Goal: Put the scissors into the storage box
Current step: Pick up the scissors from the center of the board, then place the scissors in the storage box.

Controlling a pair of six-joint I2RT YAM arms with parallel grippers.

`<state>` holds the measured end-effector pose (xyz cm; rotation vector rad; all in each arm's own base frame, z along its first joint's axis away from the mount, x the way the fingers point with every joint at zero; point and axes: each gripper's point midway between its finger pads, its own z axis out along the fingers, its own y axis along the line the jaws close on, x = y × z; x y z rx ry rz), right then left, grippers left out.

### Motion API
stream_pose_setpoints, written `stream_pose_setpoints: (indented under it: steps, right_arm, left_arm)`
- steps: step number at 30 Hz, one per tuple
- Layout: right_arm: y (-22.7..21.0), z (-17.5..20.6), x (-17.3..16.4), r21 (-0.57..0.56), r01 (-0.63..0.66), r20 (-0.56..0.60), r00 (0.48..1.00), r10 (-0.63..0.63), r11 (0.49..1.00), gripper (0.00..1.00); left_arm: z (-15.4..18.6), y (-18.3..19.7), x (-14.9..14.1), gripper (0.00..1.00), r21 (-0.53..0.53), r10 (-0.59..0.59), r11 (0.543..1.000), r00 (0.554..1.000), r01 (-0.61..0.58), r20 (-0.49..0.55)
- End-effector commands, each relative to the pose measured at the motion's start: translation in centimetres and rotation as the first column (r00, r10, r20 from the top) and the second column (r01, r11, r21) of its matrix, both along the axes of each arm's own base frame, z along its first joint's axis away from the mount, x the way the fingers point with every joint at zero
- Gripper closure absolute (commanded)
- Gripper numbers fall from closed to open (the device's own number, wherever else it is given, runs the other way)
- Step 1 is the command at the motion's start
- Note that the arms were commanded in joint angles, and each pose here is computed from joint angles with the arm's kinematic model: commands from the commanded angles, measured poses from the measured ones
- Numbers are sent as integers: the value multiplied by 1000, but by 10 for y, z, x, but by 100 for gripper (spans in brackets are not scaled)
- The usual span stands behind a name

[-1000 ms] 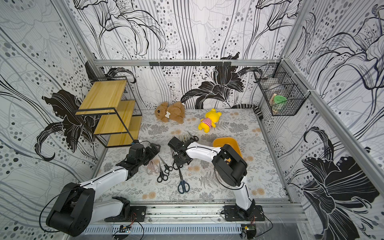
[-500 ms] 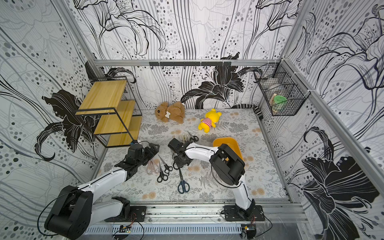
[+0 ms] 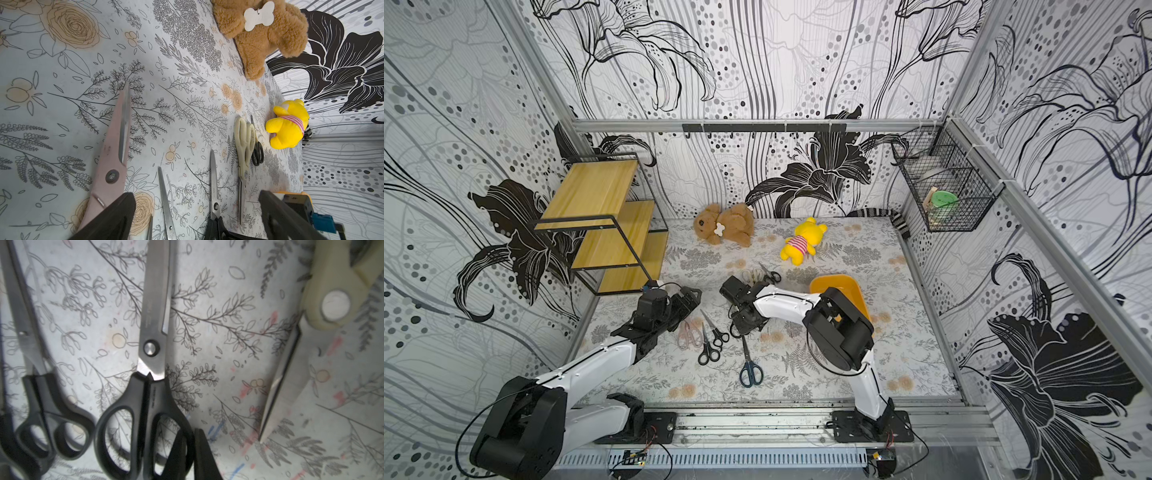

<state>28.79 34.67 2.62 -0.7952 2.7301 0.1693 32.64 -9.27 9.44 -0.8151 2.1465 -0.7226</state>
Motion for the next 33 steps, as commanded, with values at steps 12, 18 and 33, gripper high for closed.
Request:
stream_pose_setpoints:
  steps: [12, 18, 33]
  right_arm:
    - [-44, 105, 35, 147, 146, 151, 974, -168, 978, 100]
    - [-124, 120, 40, 110, 277, 178, 939, -294, 954, 100]
    - [-282, 101, -3, -18, 530, 154, 840, -521, 848, 100]
  left_arm:
    - [33, -20, 21, 3, -108, -38, 993, 997, 45, 62]
    - [40, -35, 26, 3, -119, -97, 987, 993, 105, 70]
    - [37, -116, 28, 2, -56, -301, 951, 953, 303, 42]
